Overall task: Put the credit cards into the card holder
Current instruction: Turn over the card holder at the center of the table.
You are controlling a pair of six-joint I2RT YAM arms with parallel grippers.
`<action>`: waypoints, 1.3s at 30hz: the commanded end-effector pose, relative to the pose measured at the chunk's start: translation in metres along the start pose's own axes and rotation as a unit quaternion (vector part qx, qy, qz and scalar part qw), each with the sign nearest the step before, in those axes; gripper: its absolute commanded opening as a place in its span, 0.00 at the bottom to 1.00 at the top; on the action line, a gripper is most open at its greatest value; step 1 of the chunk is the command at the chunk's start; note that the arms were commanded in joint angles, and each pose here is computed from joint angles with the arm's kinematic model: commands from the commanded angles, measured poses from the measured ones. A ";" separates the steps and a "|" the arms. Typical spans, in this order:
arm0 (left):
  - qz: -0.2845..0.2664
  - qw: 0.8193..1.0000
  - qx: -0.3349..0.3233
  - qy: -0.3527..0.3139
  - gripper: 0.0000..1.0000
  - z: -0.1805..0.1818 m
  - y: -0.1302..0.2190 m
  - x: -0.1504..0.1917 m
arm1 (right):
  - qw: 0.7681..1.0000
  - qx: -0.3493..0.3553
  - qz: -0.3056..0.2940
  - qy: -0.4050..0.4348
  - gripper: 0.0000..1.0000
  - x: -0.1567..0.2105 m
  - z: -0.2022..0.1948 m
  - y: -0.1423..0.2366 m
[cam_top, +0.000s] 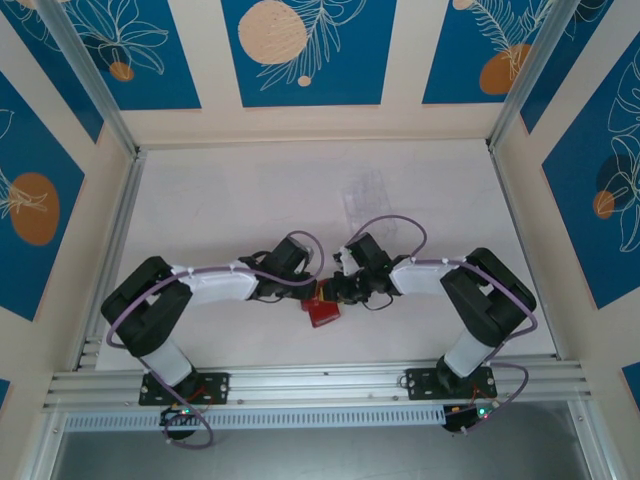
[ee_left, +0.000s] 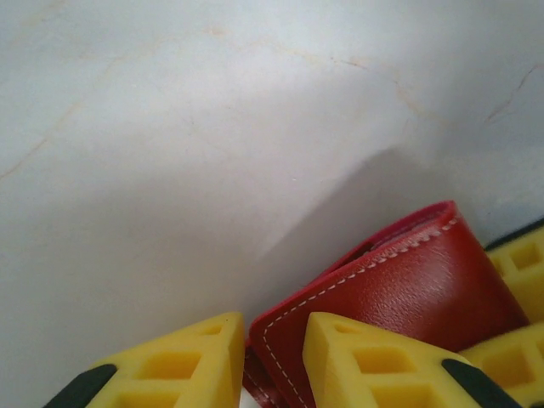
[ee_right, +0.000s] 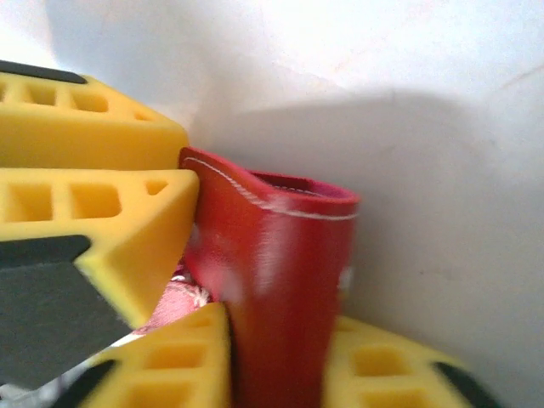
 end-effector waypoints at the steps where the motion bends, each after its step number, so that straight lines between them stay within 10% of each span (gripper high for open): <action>1: 0.106 0.994 -0.025 0.019 0.29 0.018 -0.015 0.056 | 0.999 -0.042 0.005 0.031 0.00 0.004 0.016 0.006; 7: 0.062 0.997 -0.009 0.042 0.35 0.024 0.011 0.042 | 0.987 0.104 -0.116 0.028 0.00 -0.002 0.004 0.071; 16: 0.050 0.997 -0.030 0.054 0.36 0.036 0.024 0.040 | 0.890 0.386 -0.239 0.034 0.00 -0.002 -0.015 0.155; 29: 0.020 0.991 -0.091 0.091 0.37 0.060 0.057 0.040 | 0.792 0.567 -0.183 0.132 0.05 -0.010 0.014 0.081; 34: -0.007 0.985 -0.112 0.128 0.38 0.078 0.082 0.049 | 0.797 0.563 -0.138 0.172 0.25 -0.005 0.028 0.029; 39: -0.025 0.979 -0.124 0.158 0.38 0.091 0.100 0.061 | 0.856 0.467 -0.102 0.195 0.47 0.004 0.052 -0.002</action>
Point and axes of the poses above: each hand's point on the last joint's axis, 136 mm out from that joint toward the fingers, its own y axis back along the fingers, its own z axis along the line the jaws close on, x = y × z, the point moved 6 cm from there along y, back along the fingers, and after that the axes turned 11 degrees about -y, right-handed, at the moved point
